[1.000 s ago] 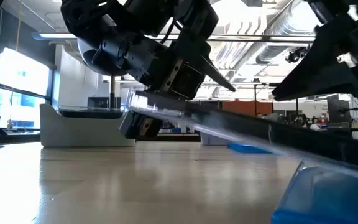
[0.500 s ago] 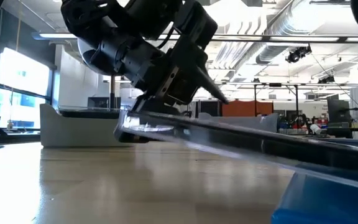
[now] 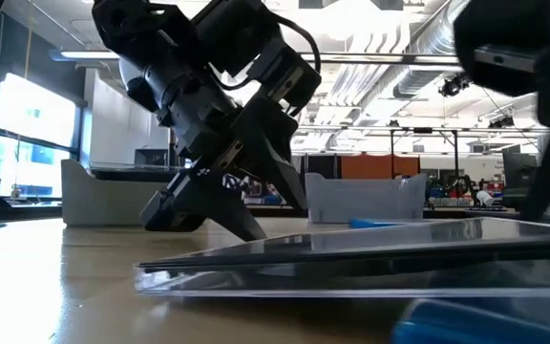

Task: Pick & place jewel cases by type
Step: Put the black CD case into the gray bin

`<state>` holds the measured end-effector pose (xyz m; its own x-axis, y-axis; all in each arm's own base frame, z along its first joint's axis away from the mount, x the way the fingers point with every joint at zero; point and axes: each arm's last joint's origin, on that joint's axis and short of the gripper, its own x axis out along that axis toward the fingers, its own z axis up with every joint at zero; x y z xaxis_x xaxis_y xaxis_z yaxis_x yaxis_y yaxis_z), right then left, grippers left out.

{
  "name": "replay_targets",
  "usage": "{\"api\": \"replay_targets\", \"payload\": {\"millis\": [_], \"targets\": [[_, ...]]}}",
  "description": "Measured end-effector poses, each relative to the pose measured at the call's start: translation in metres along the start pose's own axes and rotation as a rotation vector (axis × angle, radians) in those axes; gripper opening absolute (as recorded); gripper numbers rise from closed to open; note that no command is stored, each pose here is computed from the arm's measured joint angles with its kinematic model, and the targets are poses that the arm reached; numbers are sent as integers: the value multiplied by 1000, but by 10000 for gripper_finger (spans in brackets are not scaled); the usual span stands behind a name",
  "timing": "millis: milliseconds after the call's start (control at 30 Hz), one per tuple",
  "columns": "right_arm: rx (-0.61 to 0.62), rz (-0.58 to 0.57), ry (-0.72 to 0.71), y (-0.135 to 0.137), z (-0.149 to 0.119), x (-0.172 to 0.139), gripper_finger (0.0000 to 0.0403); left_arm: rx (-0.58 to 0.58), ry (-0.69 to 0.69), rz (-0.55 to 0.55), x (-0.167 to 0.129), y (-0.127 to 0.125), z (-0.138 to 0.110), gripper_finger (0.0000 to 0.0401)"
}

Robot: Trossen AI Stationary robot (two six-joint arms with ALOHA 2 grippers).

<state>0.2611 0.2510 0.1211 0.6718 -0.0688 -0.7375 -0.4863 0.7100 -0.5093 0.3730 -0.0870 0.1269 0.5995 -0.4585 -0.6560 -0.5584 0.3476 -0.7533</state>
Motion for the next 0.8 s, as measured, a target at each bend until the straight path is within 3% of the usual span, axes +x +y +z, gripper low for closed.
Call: {"api": "replay_targets", "payload": {"millis": [300,600,800], "targets": [[-176,-129,-14,-4,4,1,143,33,4,-11,7,0,-6,182],[-225,-24,-48,-18,5,11,157,23,3,-20,10,1,-6,182],[-250,-50,-41,-10,5,5,159,22,3,-16,10,1,-7,182]]}}
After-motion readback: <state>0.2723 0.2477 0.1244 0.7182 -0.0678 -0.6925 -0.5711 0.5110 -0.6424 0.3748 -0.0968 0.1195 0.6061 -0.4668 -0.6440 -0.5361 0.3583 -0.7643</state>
